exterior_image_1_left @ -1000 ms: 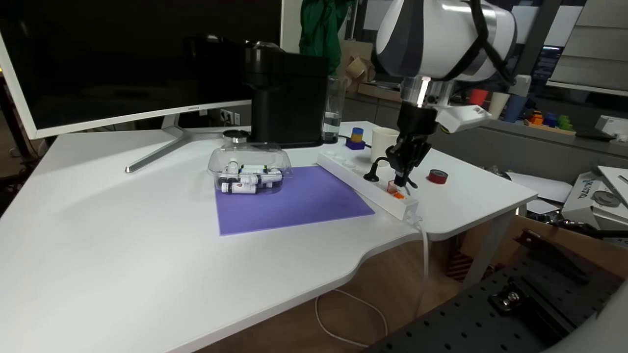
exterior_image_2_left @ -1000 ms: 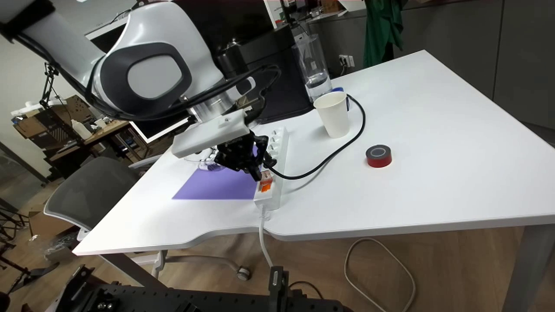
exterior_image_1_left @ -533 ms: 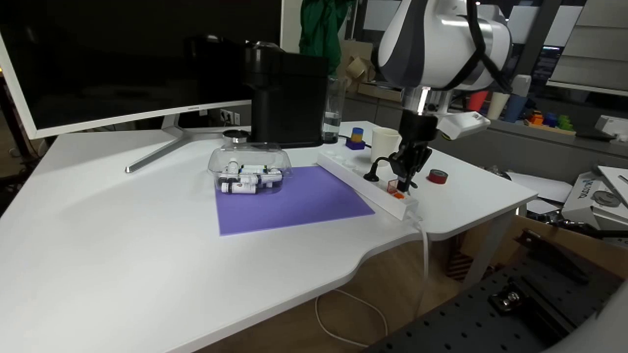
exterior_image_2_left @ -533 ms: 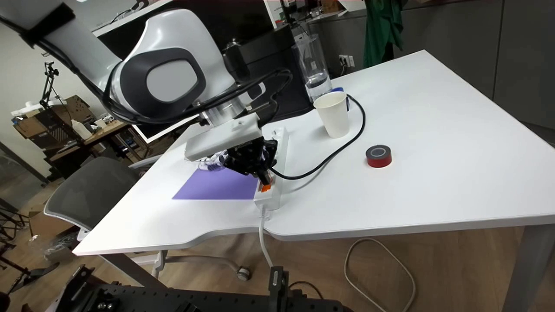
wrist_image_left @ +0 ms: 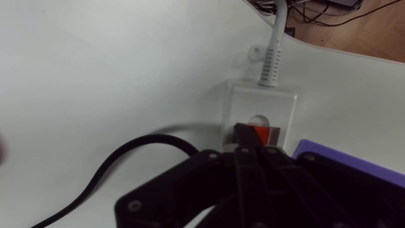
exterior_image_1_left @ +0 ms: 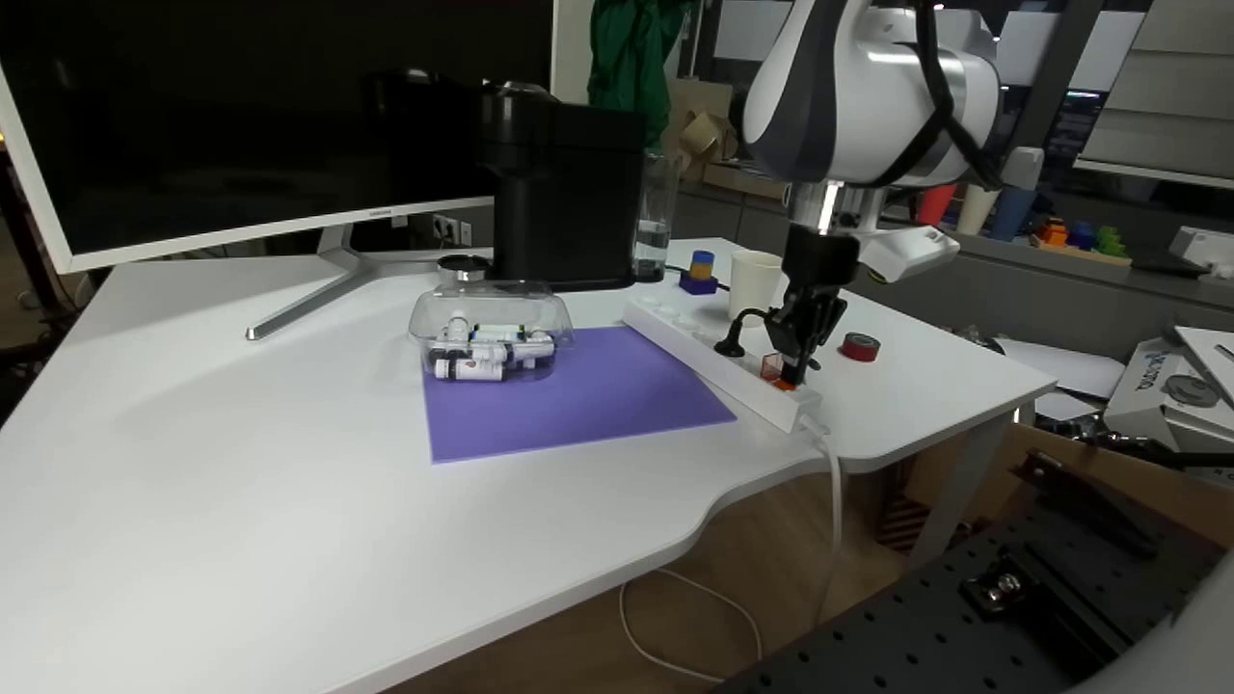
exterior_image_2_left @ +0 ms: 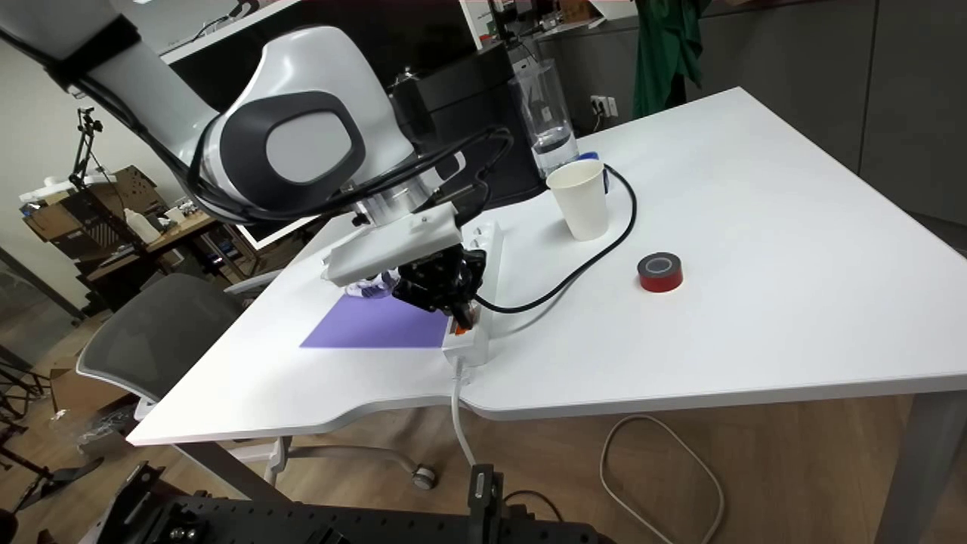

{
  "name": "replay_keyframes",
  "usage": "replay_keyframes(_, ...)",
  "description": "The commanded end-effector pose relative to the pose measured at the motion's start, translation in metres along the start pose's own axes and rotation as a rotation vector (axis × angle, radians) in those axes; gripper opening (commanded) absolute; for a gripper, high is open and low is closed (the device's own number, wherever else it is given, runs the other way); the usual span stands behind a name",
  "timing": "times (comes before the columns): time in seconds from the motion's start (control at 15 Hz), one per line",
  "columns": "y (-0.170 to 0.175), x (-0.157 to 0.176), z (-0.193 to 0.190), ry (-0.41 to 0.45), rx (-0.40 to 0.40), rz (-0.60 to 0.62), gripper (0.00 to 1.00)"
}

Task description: Turn on the switch on the adapter

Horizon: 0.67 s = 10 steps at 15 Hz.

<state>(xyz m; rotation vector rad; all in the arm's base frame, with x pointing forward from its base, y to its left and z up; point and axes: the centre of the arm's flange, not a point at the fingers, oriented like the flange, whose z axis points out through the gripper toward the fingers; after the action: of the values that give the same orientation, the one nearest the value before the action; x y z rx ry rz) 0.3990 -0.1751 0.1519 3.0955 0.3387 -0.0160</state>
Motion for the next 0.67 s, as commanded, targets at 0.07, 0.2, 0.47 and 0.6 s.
replay_keyframes(0.07,0.002,0.005,0.001,0.010,-0.008,0.009,0.00)
replay_keyframes(0.2,0.000,0.006,0.002,0.021,-0.003,0.012,0.00)
replay_keyframes(0.47,-0.002,0.006,0.008,0.012,-0.011,0.021,0.00)
replay_keyframes(0.6,-0.001,0.005,0.013,0.002,-0.013,0.034,0.00)
